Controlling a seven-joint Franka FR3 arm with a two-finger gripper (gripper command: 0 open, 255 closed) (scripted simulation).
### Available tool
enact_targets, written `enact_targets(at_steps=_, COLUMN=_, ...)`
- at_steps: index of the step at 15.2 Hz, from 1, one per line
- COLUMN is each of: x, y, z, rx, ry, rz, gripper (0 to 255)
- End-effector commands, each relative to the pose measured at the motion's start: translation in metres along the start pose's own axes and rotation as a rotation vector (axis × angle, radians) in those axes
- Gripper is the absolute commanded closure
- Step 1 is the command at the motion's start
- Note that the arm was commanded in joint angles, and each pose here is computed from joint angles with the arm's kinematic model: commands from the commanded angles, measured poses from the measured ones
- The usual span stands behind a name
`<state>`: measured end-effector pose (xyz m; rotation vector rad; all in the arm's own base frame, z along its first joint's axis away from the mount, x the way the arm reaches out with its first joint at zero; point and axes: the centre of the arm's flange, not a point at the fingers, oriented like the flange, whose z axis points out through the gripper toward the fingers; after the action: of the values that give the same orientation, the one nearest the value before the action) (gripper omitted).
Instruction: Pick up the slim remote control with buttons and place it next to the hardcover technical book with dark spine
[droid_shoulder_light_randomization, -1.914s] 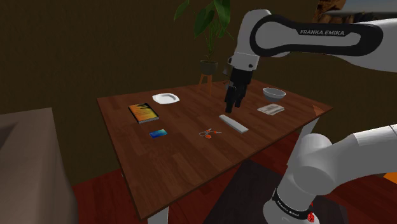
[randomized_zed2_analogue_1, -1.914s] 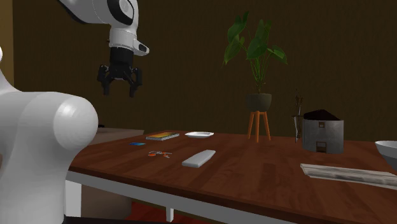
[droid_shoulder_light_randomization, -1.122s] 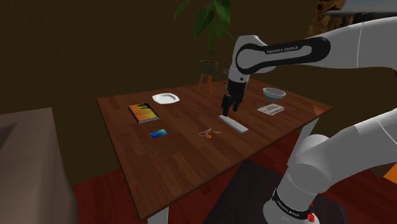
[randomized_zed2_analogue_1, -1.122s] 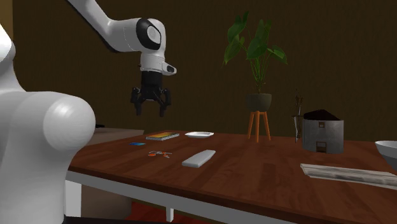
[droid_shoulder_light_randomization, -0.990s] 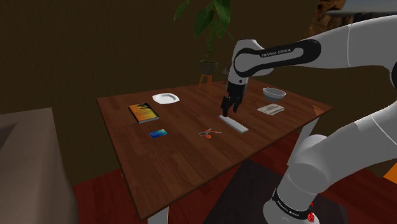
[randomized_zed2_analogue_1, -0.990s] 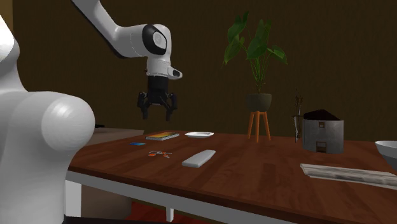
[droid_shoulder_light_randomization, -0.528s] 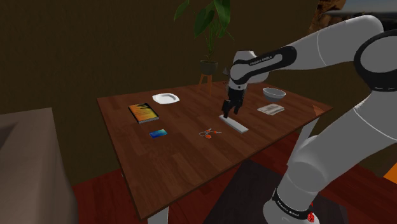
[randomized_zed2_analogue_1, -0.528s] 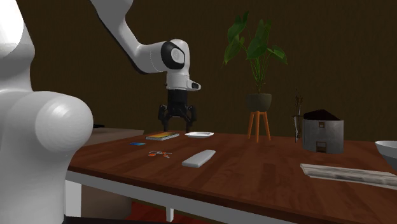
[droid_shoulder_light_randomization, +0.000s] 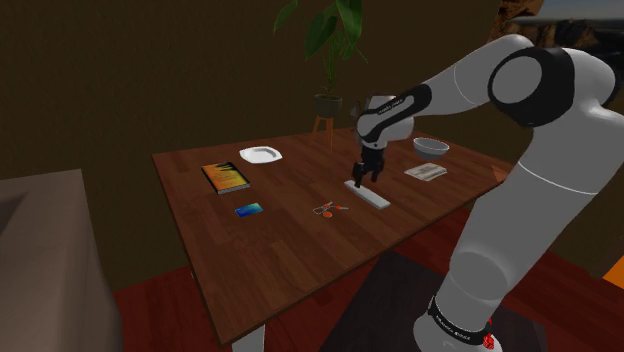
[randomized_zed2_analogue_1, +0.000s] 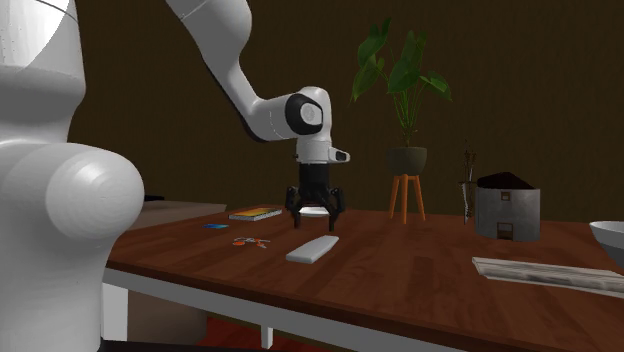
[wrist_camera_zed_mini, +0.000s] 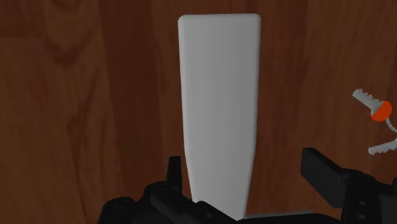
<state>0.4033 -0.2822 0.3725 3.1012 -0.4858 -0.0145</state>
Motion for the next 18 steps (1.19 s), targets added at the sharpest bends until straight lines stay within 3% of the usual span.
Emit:
enact_targets(at_steps=1, x=0.003, y=0.008, z=0.010, rx=-0.004, ry=0.001, rz=0.010, gripper=0)
enact_targets(at_steps=8, x=0.003, y=0.008, z=0.045, rx=-0.004, ry=0.001, rz=0.010, gripper=0)
enact_targets(at_steps=15, x=0.003, y=0.008, z=0.045, rx=-0.004, ry=0.001, rz=0.010, gripper=0)
enact_targets(at_steps=16, x=0.003, y=0.008, z=0.045, rx=-0.004, ry=0.001, rz=0.010, gripper=255)
enact_targets(at_steps=18, x=0.003, y=0.008, z=0.045, rx=-0.004, ry=0.001, rz=0.010, gripper=255)
